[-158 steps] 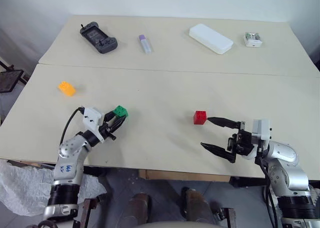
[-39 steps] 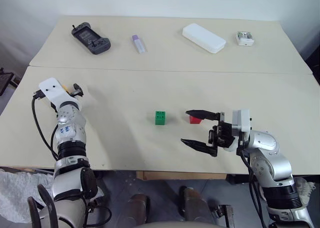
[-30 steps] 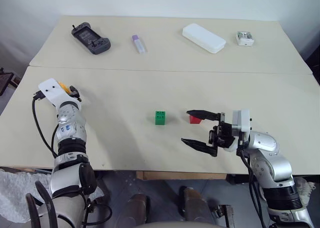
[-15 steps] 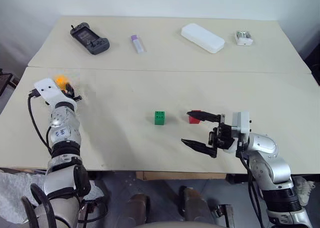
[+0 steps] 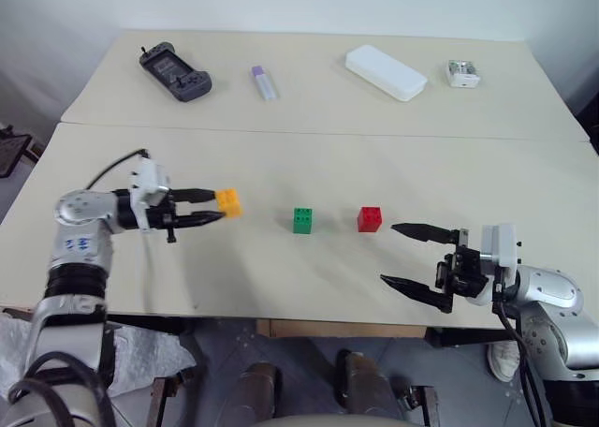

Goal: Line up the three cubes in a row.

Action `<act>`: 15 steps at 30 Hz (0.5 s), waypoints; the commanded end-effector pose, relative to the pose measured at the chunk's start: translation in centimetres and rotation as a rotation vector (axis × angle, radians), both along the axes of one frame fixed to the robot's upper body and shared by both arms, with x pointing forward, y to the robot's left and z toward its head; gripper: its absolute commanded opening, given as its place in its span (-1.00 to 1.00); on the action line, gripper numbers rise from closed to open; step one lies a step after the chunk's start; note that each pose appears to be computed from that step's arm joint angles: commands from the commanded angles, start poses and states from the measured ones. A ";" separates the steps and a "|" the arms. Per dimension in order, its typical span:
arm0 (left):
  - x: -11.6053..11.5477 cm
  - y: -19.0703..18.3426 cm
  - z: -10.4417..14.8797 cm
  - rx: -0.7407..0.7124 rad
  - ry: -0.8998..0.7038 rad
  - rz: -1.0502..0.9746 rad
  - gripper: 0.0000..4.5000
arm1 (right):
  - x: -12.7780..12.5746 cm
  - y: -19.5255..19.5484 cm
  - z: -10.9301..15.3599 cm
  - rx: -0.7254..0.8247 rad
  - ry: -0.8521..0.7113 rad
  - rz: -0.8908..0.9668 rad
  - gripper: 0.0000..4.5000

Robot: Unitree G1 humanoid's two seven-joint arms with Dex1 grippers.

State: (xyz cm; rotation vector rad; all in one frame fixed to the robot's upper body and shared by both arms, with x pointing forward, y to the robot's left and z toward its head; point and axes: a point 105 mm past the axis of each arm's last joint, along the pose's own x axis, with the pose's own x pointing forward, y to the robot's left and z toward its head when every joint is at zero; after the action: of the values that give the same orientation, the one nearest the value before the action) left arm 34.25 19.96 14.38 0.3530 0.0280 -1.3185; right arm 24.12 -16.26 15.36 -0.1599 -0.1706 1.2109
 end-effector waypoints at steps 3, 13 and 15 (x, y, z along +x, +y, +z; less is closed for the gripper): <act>0.9 -1.4 -1.3 0.058 0.009 -0.056 -0.35 | -0.8 -0.1 1.5 -0.001 -0.048 0.003 1.00; 2.5 -1.7 -1.7 0.144 -0.016 0.007 -0.35 | -1.8 -1.0 1.1 -0.009 -0.023 -0.040 1.00; 2.6 -1.6 -1.8 0.166 -0.024 0.005 -0.35 | -1.9 -1.1 1.0 -0.012 -0.020 -0.044 1.00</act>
State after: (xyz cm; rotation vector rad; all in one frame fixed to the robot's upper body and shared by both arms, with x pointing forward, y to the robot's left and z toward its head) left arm 36.54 17.95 12.49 0.4709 0.1054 -1.3355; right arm 22.60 -17.25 15.37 -0.1612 -0.1420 1.1628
